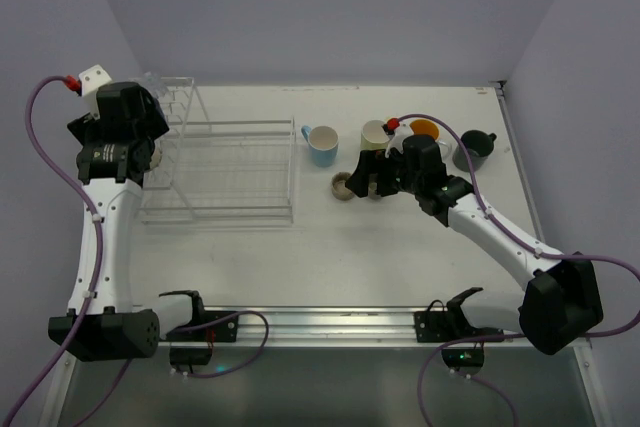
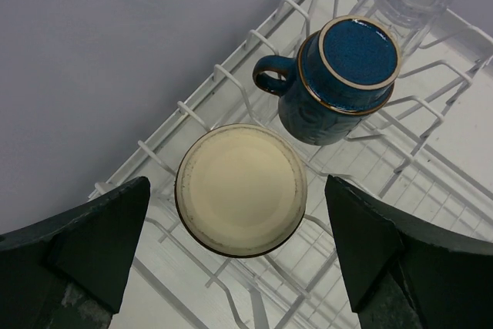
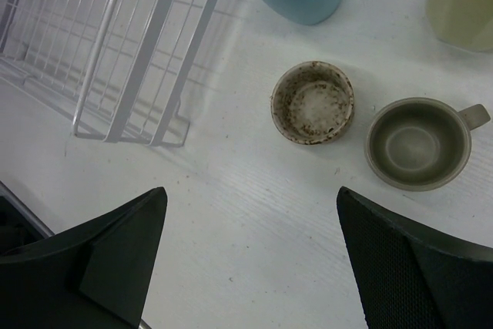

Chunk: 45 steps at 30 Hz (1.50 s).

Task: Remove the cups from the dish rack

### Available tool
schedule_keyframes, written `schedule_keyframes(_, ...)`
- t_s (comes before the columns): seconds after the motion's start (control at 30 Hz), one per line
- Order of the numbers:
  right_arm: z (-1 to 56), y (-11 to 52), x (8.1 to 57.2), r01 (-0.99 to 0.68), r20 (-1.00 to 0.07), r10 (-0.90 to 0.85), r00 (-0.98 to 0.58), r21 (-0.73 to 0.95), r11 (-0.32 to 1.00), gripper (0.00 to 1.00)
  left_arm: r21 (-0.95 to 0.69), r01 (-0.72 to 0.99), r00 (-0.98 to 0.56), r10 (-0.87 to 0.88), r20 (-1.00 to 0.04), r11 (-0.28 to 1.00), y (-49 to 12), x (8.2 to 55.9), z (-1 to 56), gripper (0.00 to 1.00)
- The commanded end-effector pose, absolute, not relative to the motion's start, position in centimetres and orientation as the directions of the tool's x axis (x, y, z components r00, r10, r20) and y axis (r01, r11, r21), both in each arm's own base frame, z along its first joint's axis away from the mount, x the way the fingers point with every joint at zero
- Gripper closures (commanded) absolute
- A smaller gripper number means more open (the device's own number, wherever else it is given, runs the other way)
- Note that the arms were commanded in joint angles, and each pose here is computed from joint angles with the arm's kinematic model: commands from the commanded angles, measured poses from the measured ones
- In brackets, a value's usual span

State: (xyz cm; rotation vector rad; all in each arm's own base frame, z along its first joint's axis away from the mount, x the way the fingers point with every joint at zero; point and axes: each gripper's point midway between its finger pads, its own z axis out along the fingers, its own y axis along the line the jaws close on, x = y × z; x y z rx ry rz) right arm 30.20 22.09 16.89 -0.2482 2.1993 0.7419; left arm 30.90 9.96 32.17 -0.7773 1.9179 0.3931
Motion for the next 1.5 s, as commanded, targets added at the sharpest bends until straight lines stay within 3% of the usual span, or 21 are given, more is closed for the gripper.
schedule_keyframes(0.0, 18.1, 22.6, 30.3, -0.427, -0.759, 0.080, -0.646, 0.447, 0.786, 0.06, -0.022, -0.662, -0.325, -0.314, -0.892, 0.749, 10.7, 31.0, 31.8, 0.00)
schedule_keyframes(0.37, 18.4, 22.2, 30.4, -0.417, -0.769, 0.089, -0.633, 0.436, 0.798, 0.07, -0.001, -0.663, -0.334, -0.297, -0.894, 0.749, 11.1, 31.2, 29.9, 0.20)
schedule_keyframes(0.43, 18.8, 22.1, 30.2, -0.421, -0.777, 0.098, -0.622, 0.437, 0.795, 0.07, -0.012, -0.658, -0.323, -0.296, -0.899, 0.753, 11.1, 30.9, 30.2, 0.32)
schedule_keyframes(0.53, 19.3, 22.1, 30.0, -0.431, -0.784, 0.111, -0.611, 0.447, 0.784, 0.07, -0.042, -0.640, -0.287, -0.289, -0.914, 0.767, 10.7, 30.6, 31.6, 0.41)
schedule_keyframes(0.83, 25.2, 23.2, 27.9, -0.577, -0.849, 0.254, -0.464, 0.506, 0.641, 0.07, -0.211, -0.484, -0.105, -0.295, -0.950, 0.849, 7.8, 29.0, 40.1, 0.45)
schedule_keyframes(0.93, 27.4, 23.9, 26.0, -0.652, -0.851, 0.288, -0.439, 0.522, 0.550, 0.07, -0.288, -0.357, -0.075, -0.335, -0.939, 0.888, 5.3, 28.7, 41.9, 0.45)
schedule_keyframes(1.03, 29.8, 24.5, 23.9, -0.718, -0.843, 0.334, -0.421, 0.535, 0.445, 0.08, -0.418, -0.050, -0.115, -0.421, -0.900, 0.907, -0.7, 28.9, 43.0, 0.47)
schedule_keyframes(1.07, 29.9, 24.7, 23.3, -0.727, -0.836, 0.343, -0.428, 0.544, 0.420, 0.08, -0.488, 0.110, -0.161, -0.469, -0.868, 0.866, -3.9, 28.0, 43.6, 0.47)
schedule_keyframes(1.27, 34.8, 26.3, 19.8, -0.803, -0.801, 0.453, -0.391, 0.537, 0.258, 0.13, -0.609, 0.514, -0.195, -0.608, -0.769, 0.605, -10.7, 24.1, 45.4, 0.49)
schedule_keyframes(1.47, 39.7, 28.8, 18.5, -0.851, -0.768, 0.533, -0.355, 0.501, 0.156, 0.20, -0.650, 0.637, -0.258, -0.679, -0.687, 0.415, -13.2, 22.0, 44.5, 0.48)
